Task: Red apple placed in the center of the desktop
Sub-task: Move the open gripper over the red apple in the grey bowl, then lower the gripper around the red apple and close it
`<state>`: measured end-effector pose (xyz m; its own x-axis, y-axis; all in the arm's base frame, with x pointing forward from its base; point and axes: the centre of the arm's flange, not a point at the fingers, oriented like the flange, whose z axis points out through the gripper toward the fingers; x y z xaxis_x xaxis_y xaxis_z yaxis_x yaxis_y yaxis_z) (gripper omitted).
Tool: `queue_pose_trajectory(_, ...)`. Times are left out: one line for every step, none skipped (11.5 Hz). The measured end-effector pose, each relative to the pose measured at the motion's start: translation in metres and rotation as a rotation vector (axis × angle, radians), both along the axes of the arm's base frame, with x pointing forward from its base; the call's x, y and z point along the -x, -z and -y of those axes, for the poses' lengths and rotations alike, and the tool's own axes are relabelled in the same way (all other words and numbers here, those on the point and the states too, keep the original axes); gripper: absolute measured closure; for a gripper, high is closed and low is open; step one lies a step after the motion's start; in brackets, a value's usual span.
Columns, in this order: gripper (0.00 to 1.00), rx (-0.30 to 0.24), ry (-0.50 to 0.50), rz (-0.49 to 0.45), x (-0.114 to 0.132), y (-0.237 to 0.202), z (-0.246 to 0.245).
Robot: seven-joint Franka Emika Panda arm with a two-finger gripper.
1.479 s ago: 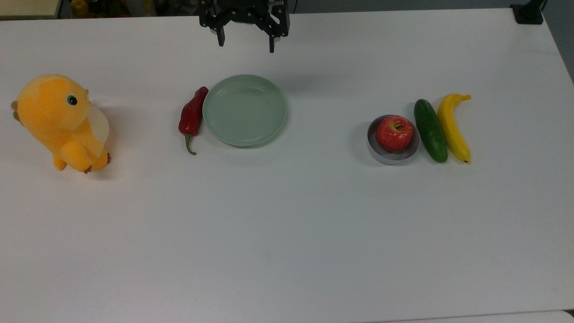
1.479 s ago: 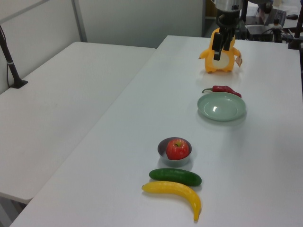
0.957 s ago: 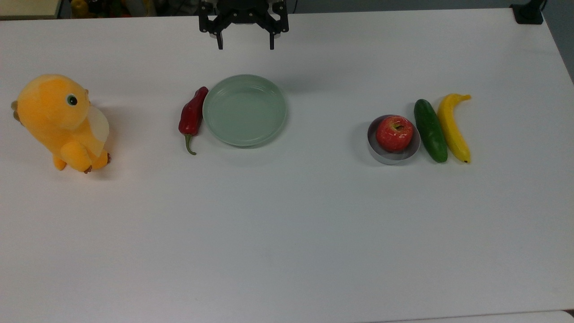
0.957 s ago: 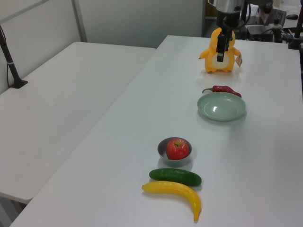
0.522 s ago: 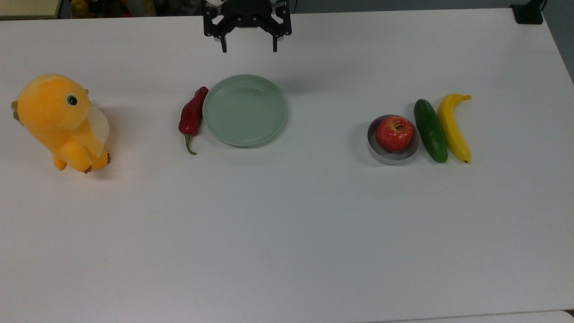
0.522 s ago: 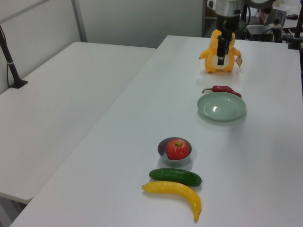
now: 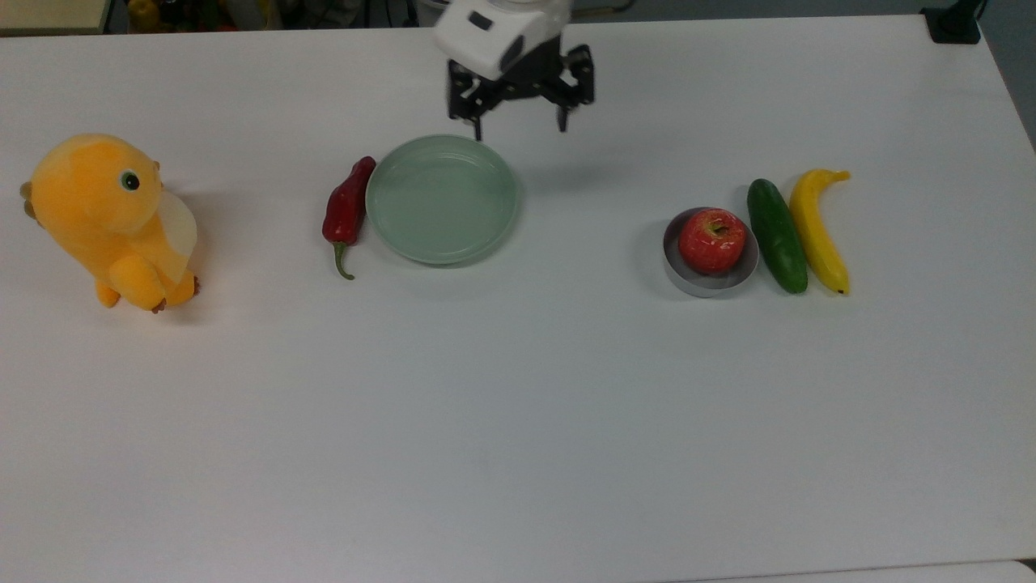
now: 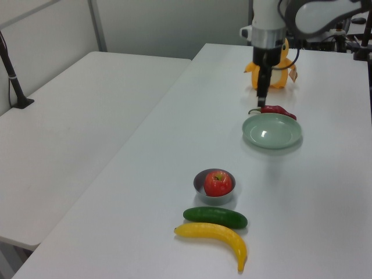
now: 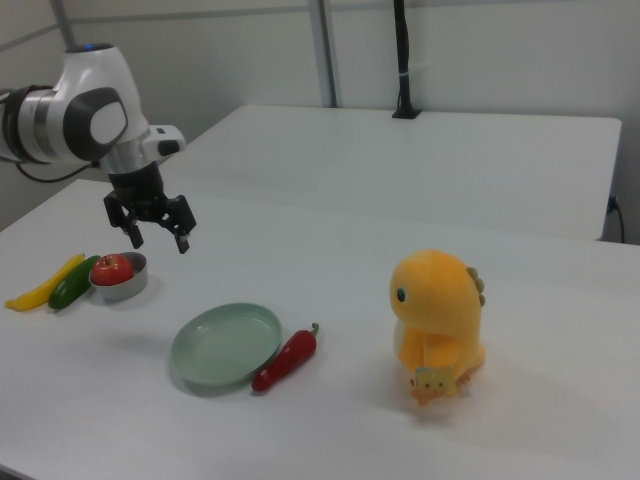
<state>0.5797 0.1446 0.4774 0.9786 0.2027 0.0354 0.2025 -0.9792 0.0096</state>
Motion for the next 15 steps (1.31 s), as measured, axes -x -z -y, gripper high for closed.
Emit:
queue_pose_trajectory(0.00, -0.015, -0.022, 0.023, -0.002, 0.009, -0.024)
queue_pose_trajectory(0.00, -0.027, -0.045, 0.037, -0.001, 0.015, -0.045)
queue_pose_trajectory(0.00, -0.039, -0.073, 0.049, 0.001, 0.019, -0.063)
queue_pose_trajectory(0.00, -0.054, -0.103, 0.073, 0.004, 0.020, -0.083)
queue_pose_trajectory(0.00, -0.073, -0.123, 0.103, 0.006, 0.021, -0.103)
queue_pose_trajectory(0.00, -0.091, -0.124, 0.124, 0.009, 0.026, -0.124)
queue_pose_trajectory(0.00, -0.097, -0.132, 0.135, 0.011, 0.035, -0.141)
queue_pose_trajectory(0.00, -0.095, -0.143, 0.146, 0.013, 0.046, -0.156)
queue_pose_trajectory(0.00, -0.105, -0.145, 0.163, 0.013, 0.056, -0.170)
queue_pose_trajectory(0.00, -0.120, -0.142, 0.184, 0.011, 0.066, -0.188)
queue_pose_trajectory(0.00, -0.104, -0.142, 0.199, 0.007, 0.074, -0.197)
queue_pose_trajectory(0.00, -0.090, -0.134, 0.216, 0.002, 0.082, -0.201)
queue_pose_trajectory(0.00, -0.087, -0.134, 0.235, -0.002, 0.090, -0.205)
queue_pose_trajectory(0.00, -0.082, -0.142, 0.244, -0.003, 0.100, -0.209)
queue_pose_trajectory(0.00, -0.075, -0.150, 0.241, -0.004, 0.109, -0.212)
